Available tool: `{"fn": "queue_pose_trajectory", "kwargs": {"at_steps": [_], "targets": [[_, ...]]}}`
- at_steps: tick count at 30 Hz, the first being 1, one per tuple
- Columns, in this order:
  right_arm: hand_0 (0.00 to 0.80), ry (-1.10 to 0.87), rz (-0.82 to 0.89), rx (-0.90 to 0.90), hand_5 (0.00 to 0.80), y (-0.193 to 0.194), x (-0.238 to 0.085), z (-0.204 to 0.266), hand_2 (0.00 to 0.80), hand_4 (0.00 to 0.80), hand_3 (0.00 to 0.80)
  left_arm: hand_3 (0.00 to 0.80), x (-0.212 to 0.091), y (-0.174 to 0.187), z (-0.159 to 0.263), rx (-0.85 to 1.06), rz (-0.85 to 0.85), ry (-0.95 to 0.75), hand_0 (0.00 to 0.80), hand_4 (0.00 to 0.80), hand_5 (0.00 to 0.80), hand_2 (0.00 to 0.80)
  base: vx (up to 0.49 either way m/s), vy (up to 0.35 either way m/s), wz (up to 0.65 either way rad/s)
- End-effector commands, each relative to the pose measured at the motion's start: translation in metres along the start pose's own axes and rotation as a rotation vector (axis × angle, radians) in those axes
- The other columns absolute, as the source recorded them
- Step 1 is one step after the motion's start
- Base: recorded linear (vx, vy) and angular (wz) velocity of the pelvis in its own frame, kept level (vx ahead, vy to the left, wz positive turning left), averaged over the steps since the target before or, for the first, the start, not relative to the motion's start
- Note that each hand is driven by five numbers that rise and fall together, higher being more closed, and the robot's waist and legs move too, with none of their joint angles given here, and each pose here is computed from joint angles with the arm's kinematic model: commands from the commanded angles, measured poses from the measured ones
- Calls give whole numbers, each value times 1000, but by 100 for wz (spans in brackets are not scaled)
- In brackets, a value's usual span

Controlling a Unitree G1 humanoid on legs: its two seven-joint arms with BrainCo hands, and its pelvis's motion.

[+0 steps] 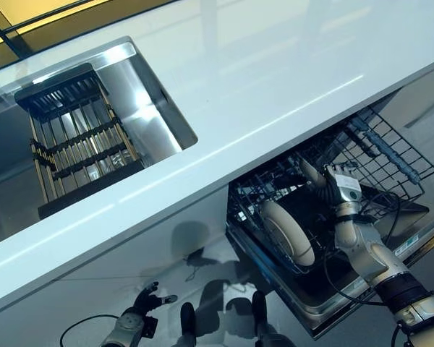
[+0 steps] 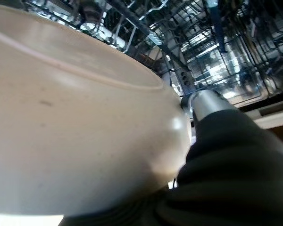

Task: Take plates into dishwasher

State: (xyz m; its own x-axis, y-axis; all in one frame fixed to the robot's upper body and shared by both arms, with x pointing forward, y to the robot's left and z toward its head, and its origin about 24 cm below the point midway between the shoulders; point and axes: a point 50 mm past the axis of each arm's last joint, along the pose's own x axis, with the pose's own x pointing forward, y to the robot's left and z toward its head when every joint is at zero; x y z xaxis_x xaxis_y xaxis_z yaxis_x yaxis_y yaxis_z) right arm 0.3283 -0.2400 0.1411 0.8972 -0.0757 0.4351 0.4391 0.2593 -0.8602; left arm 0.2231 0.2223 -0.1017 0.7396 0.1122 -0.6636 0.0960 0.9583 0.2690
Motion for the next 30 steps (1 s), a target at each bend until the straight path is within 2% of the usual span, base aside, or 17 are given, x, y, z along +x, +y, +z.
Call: {"fn": "queue_pose_trajectory", "kwargs": {"at_steps": [1,9,30], "targets": [[800,-37,-144,-3,800,-18,21,14,800,800,800,0,3,9,11,49,14,-21,0,0,0,0,-25,12,8],[800,74,-142,30,800,-13,20,-1,800,800,800,0,3,11,10,44,16,-20,0,0,0,0,-4,5,7],[800,220,-51,1,800,-7,26,-30,800,800,800,0,4,16,15,58,13,-29,0,0,0,0,0,0,0]]}}
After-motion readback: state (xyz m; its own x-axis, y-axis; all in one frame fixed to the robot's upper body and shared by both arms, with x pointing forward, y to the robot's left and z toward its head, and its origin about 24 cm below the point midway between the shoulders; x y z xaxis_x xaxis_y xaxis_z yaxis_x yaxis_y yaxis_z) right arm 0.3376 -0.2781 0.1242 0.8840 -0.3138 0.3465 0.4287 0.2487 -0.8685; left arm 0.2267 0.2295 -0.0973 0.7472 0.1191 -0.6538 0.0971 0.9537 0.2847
